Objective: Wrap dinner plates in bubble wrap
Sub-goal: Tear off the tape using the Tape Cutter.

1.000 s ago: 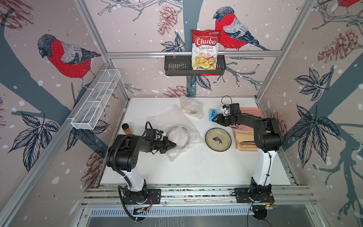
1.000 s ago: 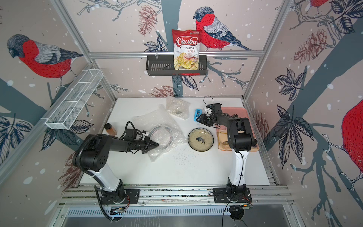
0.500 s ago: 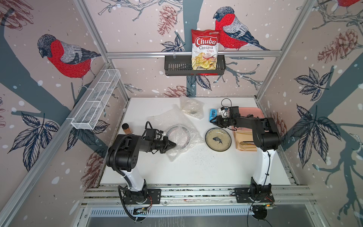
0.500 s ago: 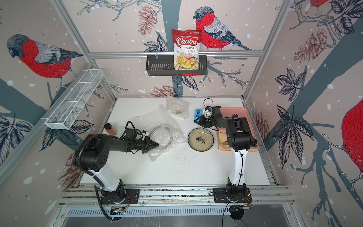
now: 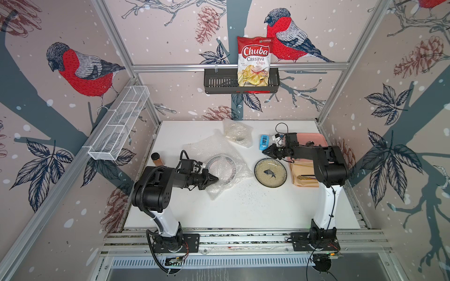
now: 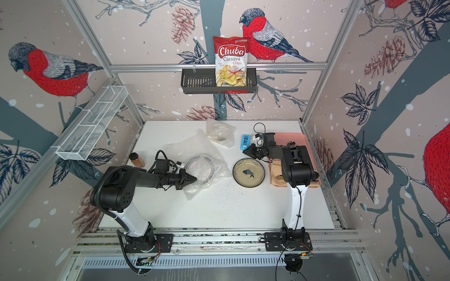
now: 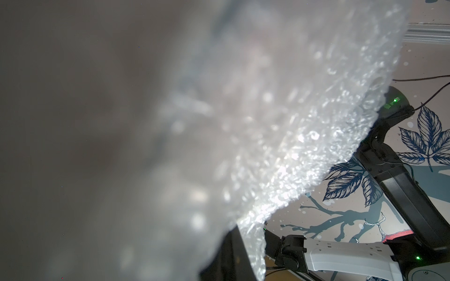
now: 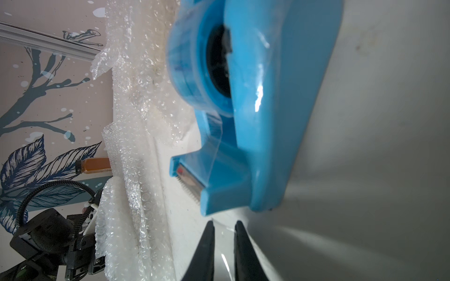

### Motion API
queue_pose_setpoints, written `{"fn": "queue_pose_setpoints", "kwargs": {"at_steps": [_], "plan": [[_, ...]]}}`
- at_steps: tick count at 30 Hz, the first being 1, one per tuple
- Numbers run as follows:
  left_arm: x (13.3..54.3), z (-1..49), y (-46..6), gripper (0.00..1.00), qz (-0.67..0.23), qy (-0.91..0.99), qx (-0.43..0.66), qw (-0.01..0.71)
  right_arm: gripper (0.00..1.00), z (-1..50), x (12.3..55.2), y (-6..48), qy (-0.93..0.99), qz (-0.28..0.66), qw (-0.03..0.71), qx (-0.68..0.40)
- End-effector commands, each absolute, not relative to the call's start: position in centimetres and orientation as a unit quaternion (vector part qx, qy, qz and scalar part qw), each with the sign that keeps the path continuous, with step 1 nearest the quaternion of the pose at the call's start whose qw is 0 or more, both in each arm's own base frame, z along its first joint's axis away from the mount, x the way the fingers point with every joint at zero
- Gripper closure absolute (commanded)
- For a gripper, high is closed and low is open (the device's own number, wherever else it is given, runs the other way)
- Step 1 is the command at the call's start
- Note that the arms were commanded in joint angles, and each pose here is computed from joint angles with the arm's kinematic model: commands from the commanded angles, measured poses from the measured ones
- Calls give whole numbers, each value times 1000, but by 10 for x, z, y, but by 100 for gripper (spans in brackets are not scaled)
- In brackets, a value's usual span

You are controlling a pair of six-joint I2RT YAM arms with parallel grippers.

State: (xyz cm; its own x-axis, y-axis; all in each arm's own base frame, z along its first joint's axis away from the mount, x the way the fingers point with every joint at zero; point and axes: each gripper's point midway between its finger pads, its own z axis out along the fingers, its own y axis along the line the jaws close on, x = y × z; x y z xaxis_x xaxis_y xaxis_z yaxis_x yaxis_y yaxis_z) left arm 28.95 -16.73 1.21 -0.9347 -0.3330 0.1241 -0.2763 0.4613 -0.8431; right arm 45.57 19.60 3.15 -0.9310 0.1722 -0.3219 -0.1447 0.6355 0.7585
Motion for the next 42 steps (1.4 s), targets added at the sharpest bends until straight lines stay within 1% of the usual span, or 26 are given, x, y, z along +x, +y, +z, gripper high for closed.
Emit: {"fn": "queue_pose_setpoints", "kwargs": {"at_steps": [1, 6, 10, 21, 27, 30, 32, 35, 42], "plan": [[241, -55, -122, 100, -303, 904, -299, -46, 87, 44, 455, 199, 880, 434, 194, 2], [241, -55, -123, 100, -307, 904, -296, -44, 92, 62, 450, 204, 876, 437, 204, -1], [240, -55, -124, 100, -309, 903, -293, -45, 93, 72, 446, 211, 873, 442, 205, -2], [241, -55, -127, 100, -318, 902, -288, -46, 97, 77, 434, 221, 880, 433, 196, -9], [241, -56, -127, 100, -318, 902, -289, -47, 97, 44, 431, 216, 894, 414, 170, 11], [241, -56, -127, 100, -319, 901, -290, -48, 98, 20, 432, 209, 907, 391, 155, 32], [242, -56, -127, 100, -317, 902, -290, -48, 98, 12, 430, 207, 912, 381, 149, 41], [242, -56, -127, 100, -317, 902, -291, -49, 99, -2, 429, 196, 927, 343, 138, 67], [242, -57, -126, 100, -315, 902, -291, -48, 100, -12, 420, 180, 949, 273, 125, 95]]}}
